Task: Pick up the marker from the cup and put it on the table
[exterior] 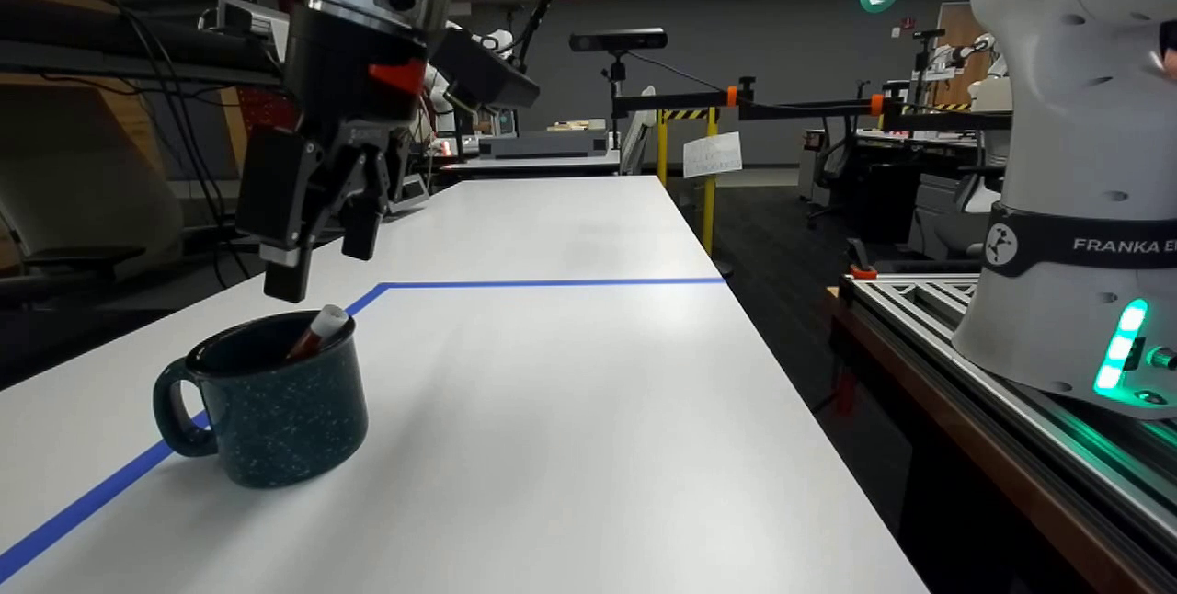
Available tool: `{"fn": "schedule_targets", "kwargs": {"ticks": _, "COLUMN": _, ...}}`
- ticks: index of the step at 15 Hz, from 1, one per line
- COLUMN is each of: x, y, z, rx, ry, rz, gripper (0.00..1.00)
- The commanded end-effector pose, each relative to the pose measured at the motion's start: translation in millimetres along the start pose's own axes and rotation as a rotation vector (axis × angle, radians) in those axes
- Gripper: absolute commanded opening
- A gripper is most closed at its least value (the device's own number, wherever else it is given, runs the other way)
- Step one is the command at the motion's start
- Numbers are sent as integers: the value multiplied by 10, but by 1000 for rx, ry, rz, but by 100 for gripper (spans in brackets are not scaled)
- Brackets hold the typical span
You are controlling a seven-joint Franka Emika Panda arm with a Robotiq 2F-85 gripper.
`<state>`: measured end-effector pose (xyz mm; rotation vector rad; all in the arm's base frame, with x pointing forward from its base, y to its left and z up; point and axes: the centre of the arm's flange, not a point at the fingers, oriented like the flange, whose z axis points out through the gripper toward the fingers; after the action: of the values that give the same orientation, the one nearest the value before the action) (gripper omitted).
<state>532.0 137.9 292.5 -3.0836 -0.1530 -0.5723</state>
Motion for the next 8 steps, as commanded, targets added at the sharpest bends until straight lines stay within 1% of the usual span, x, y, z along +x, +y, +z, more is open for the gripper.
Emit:
{"fn": "schedule_targets", "kwargs": {"ticks": 1, "x": 82, "y": -54, "z": 113, "rx": -13, "ry": 25, "rz": 12, "gripper": 84}}
{"fn": "schedule_targets", "kwargs": {"ticks": 2, "x": 96, "y": -40, "z": 128, "rx": -15, "ry": 26, "rz": 16, "gripper": 85}}
{"fn": "schedule_targets", "kwargs": {"ticks": 3, "x": 108, "y": -23, "z": 148, "rx": -18, "ry": 26, "rz": 21, "gripper": 78}}
{"fn": "schedule_targets", "kwargs": {"ticks": 4, "x": 120, "y": -10, "z": 167, "rx": -19, "ry": 26, "rz": 27, "gripper": 80}}
{"fn": "schedule_targets", "kwargs": {"ticks": 6, "x": 132, "y": 10, "z": 198, "rx": -23, "ry": 24, "rz": 36, "gripper": 74}}
{"fn": "schedule_targets", "kwargs": {"ticks": 7, "x": 131, "y": 13, "z": 211, "rx": -25, "ry": 23, "rz": 39, "gripper": 75}}
{"fn": "schedule_targets", "kwargs": {"ticks": 8, "x": 129, "y": 12, "z": 225, "rx": -26, "ry": 20, "rz": 42, "gripper": 71}}
